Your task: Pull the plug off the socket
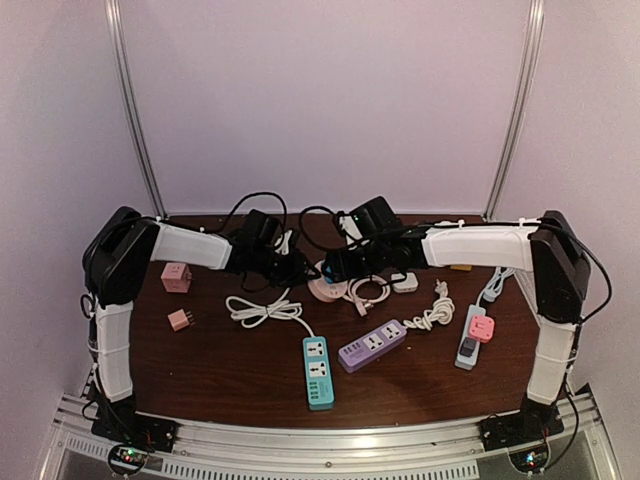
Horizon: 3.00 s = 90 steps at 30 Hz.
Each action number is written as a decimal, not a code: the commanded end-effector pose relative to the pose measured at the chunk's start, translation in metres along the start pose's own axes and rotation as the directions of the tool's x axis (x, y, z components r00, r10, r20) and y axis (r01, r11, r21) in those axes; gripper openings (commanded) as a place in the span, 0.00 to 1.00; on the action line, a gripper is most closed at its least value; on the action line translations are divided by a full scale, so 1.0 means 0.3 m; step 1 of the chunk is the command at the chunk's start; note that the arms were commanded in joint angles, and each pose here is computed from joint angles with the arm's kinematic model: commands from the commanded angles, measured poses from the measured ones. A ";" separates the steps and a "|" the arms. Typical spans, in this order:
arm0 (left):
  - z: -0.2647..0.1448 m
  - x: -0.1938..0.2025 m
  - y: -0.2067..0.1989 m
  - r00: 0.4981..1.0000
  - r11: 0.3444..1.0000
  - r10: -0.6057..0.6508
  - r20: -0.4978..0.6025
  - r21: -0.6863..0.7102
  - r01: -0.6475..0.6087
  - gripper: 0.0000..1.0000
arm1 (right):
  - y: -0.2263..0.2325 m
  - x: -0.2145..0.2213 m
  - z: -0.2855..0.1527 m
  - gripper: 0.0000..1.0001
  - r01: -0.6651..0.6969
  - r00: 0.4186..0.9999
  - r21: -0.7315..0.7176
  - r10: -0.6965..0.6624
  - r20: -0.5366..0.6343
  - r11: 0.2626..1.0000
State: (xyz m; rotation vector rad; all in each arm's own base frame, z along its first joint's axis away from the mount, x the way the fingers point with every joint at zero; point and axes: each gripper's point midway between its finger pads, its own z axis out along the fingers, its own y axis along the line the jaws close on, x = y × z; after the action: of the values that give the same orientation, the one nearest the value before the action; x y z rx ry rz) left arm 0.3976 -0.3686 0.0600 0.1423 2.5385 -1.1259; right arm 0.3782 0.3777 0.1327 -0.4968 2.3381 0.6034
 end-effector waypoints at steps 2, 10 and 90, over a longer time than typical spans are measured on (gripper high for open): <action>-0.009 0.169 0.449 0.992 0.888 -0.083 -0.098 -0.460 0.029 0.00 | -0.045 -0.057 -0.041 0.33 -0.023 0.999 0.037 0.022 0.032 0.999; -0.034 0.086 0.403 0.996 0.881 -0.005 -0.084 -0.472 -0.036 0.32 | -0.203 -0.112 -0.073 0.33 -0.085 0.995 0.099 0.079 0.059 0.991; -0.253 -0.085 -0.157 0.957 0.942 0.289 0.020 -0.184 -0.280 0.78 | -0.777 -0.035 -0.283 0.95 -0.291 0.952 0.422 0.302 0.043 0.858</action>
State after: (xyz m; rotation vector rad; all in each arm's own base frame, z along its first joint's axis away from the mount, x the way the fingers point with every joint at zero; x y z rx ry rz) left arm 0.3883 -0.3359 0.1174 0.4009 2.5600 -0.6984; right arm 0.4793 0.1452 0.1112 0.0118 2.5200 0.1740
